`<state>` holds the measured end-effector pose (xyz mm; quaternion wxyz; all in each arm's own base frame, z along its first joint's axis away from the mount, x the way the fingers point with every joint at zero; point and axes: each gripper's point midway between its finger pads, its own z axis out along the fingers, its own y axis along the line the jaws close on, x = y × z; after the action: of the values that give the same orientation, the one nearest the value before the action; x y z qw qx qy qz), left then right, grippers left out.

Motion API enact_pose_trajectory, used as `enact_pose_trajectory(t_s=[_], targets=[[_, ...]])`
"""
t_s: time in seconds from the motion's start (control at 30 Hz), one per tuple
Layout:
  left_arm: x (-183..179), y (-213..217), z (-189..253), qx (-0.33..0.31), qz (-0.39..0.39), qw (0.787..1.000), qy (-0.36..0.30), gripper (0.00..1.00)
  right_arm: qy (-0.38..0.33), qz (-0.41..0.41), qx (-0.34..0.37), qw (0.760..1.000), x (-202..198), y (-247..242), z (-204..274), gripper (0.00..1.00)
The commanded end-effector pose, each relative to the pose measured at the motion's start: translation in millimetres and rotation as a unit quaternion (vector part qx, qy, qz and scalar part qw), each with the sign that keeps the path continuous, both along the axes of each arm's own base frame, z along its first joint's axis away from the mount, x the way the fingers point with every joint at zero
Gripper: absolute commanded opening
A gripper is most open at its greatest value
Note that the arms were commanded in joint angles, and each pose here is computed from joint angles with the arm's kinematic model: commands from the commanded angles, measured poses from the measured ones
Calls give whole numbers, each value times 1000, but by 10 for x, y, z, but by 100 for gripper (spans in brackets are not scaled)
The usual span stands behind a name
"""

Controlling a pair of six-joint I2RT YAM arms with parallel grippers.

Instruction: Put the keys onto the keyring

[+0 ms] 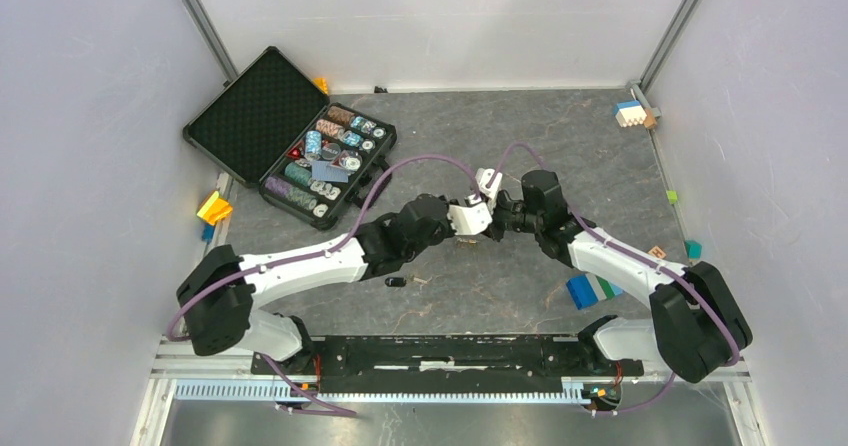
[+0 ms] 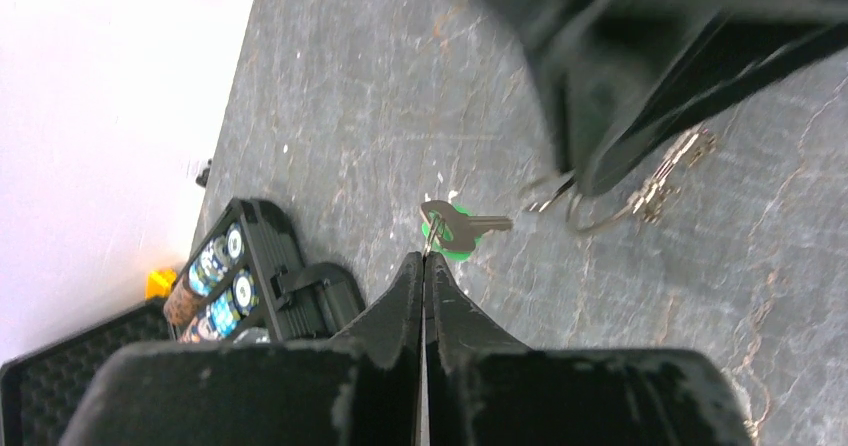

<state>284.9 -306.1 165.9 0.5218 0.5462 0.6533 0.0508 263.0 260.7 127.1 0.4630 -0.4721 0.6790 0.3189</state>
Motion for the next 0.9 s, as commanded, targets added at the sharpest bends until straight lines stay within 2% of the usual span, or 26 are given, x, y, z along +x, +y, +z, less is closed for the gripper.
enact_pose_trajectory(t_s=[0.0, 0.13, 0.3, 0.37, 0.6, 0.87], targets=[[79, 240, 250, -60, 35, 998, -5, 2, -21, 21, 6, 1000, -8, 8, 73, 0], [-37, 396, 31, -72, 0, 997, 28, 2, -21, 8, 8, 1000, 45, -46, 81, 0], [-138, 416, -139, -98, -57, 992, 59, 2, -23, 4, 5, 1000, 75, -64, 73, 0], [-207, 362, -216, -119, -87, 985, 91, 2, -24, 3, 3, 1000, 86, -78, 64, 0], [-475, 291, -747, -39, -187, 970, 154, 2, -27, -8, 4, 1000, 140, -159, 85, 0], [-473, 232, -1008, 0, -213, 964, 161, 3, -32, -17, 7, 999, 184, -217, 128, 0]])
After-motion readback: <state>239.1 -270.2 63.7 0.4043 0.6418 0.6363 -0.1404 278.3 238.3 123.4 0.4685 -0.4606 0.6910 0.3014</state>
